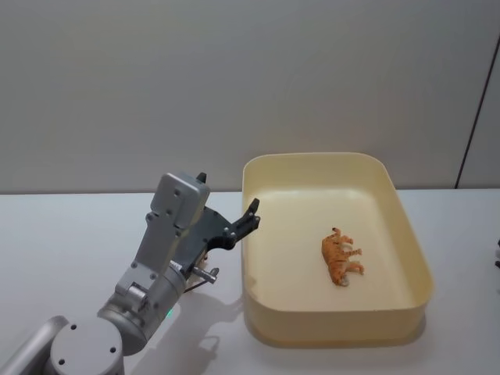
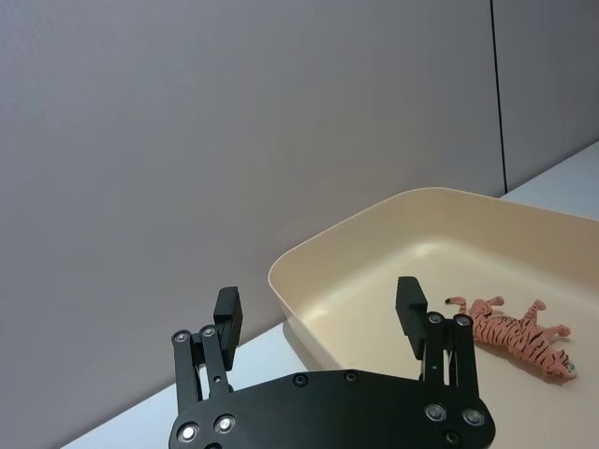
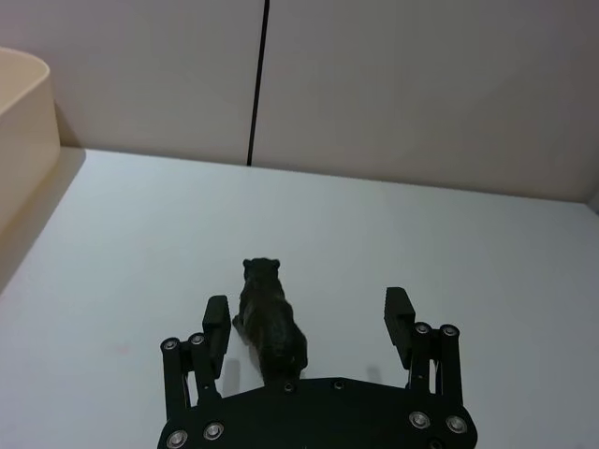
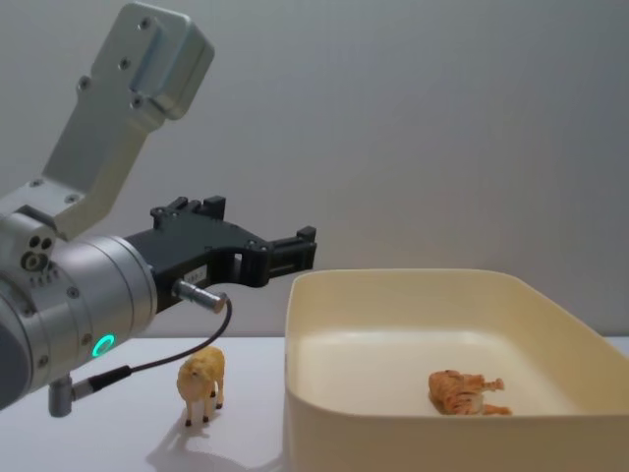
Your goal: Pick up the toy alternately with two hands and place it into the central storage box.
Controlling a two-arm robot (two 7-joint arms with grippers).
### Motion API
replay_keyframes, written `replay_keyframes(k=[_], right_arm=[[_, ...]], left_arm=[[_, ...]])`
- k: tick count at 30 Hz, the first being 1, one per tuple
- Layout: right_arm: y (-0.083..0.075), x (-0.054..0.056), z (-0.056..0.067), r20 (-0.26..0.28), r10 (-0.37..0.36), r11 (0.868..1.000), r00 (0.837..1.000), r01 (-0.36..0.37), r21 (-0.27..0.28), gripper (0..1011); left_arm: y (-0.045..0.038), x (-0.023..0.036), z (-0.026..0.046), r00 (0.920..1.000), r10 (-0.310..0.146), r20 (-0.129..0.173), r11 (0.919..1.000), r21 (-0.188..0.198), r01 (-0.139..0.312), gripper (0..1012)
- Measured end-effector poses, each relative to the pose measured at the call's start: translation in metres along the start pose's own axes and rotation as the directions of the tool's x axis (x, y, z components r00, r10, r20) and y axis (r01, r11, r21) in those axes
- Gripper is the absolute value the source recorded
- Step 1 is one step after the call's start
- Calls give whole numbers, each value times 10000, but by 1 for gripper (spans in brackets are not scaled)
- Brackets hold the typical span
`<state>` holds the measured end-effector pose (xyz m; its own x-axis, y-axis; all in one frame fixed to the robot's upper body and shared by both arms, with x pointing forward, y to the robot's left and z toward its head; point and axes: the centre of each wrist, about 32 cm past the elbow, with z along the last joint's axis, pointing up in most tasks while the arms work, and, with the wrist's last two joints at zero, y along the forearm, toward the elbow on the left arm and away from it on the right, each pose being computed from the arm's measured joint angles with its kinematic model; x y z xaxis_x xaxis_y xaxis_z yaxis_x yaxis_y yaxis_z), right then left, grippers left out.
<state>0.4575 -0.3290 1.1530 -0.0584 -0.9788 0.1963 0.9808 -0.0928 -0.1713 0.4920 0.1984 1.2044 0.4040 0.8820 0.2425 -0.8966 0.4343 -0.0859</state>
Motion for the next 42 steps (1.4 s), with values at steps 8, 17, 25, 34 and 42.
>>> replay_keyframes(k=[8,17,25,34,42], right_arm=[[90,-66,-90,43,44,9993,10000,-42,-377,950],[144,-107,-144,87,72,9982,9999,-66,-603,705],[167,-126,-163,97,99,9976,9999,-92,-687,444],[151,-154,-144,-135,288,9984,9995,-294,-474,298],[130,-219,-44,-575,635,9977,9963,-621,256,298]], left_arm=[[0,0,0,10000,1,1,10000,0,-1,1002],[0,0,0,10000,0,0,10000,0,0,1002],[0,0,0,10000,1,0,10000,0,-1,1001],[0,0,0,10000,1,0,10000,0,-1,1002],[0,0,0,10000,0,0,10000,0,0,1002]])
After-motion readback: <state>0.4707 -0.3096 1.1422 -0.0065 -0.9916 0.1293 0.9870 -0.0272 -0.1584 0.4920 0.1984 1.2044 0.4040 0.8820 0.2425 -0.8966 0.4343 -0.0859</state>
